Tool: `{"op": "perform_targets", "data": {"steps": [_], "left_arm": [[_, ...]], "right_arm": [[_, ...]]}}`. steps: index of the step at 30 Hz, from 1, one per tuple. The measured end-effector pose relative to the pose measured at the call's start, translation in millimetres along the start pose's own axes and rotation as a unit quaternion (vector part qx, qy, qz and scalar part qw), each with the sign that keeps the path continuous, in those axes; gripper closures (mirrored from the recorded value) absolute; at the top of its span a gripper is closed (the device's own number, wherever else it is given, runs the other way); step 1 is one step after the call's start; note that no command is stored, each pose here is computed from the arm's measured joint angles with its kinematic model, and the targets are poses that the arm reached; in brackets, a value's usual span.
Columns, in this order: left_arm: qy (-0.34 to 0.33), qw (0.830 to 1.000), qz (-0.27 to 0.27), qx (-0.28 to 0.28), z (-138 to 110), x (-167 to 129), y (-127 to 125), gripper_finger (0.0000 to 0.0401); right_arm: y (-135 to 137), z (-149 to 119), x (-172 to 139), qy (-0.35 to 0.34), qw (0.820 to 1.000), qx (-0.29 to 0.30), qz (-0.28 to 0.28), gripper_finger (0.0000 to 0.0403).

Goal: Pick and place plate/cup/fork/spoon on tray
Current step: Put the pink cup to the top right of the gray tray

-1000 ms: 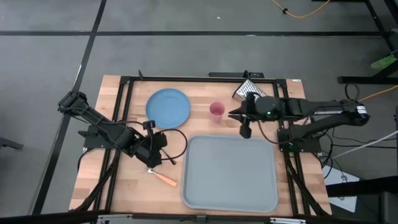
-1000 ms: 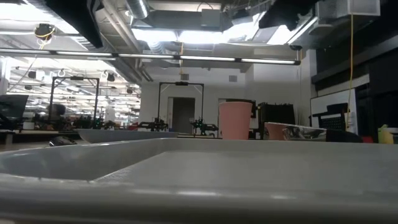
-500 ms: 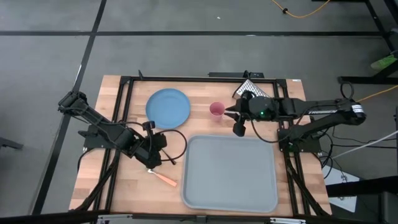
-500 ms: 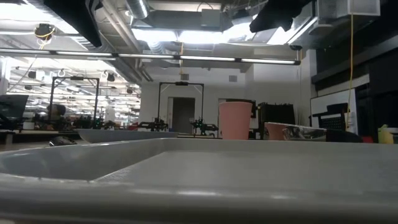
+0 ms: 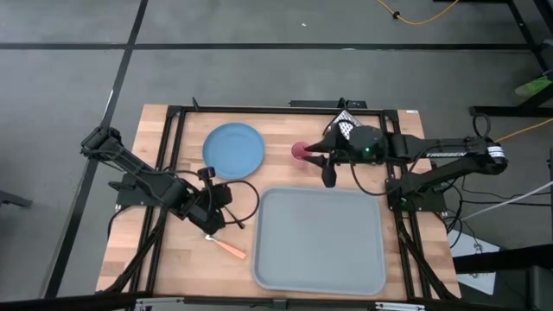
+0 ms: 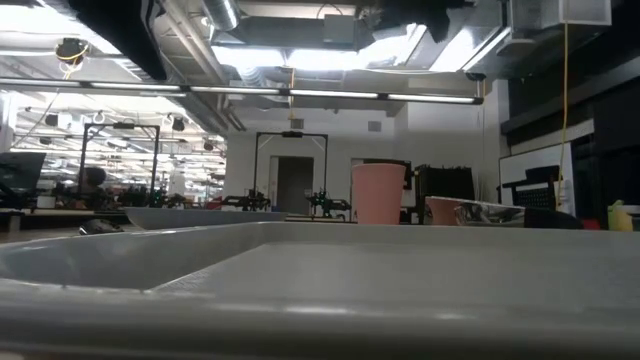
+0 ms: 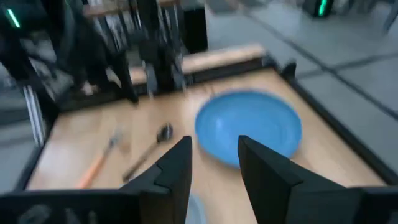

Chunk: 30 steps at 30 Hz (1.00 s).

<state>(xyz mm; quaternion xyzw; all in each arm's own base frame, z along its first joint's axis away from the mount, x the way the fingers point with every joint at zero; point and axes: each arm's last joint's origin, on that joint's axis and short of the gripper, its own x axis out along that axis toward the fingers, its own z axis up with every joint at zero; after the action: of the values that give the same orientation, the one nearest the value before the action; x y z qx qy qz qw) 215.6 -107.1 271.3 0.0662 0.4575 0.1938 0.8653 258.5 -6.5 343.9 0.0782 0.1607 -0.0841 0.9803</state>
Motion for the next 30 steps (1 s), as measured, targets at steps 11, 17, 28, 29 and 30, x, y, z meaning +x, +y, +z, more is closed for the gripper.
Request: {"op": "perform_targets", "data": {"steps": [11,17,28,29,30], "left_arm": [[-0.002,1.0,-0.002,-0.004,-14,20,-6,0.0401],[-0.082,0.996,-0.045,0.014,19,-1,-10,0.0401],[-0.094,0.995,-0.041,0.004,24,0,-8,0.0401],[-0.094,0.995,-0.041,0.004,24,0,-8,0.0401],[-0.094,0.995,-0.041,0.004,24,0,-8,0.0401]], "right_arm": [[-17,-14,42,0.049,0.997,-0.058,0.003,0.0268],[-40,-20,73,0.202,0.976,-0.068,-0.036,0.0268],[-52,-46,104,0.322,0.935,-0.149,-0.022,0.0268],[-53,-48,106,0.329,0.93,-0.16,-0.018,0.0268],[-53,-51,107,0.338,0.926,-0.167,-0.014,0.0268]]}}
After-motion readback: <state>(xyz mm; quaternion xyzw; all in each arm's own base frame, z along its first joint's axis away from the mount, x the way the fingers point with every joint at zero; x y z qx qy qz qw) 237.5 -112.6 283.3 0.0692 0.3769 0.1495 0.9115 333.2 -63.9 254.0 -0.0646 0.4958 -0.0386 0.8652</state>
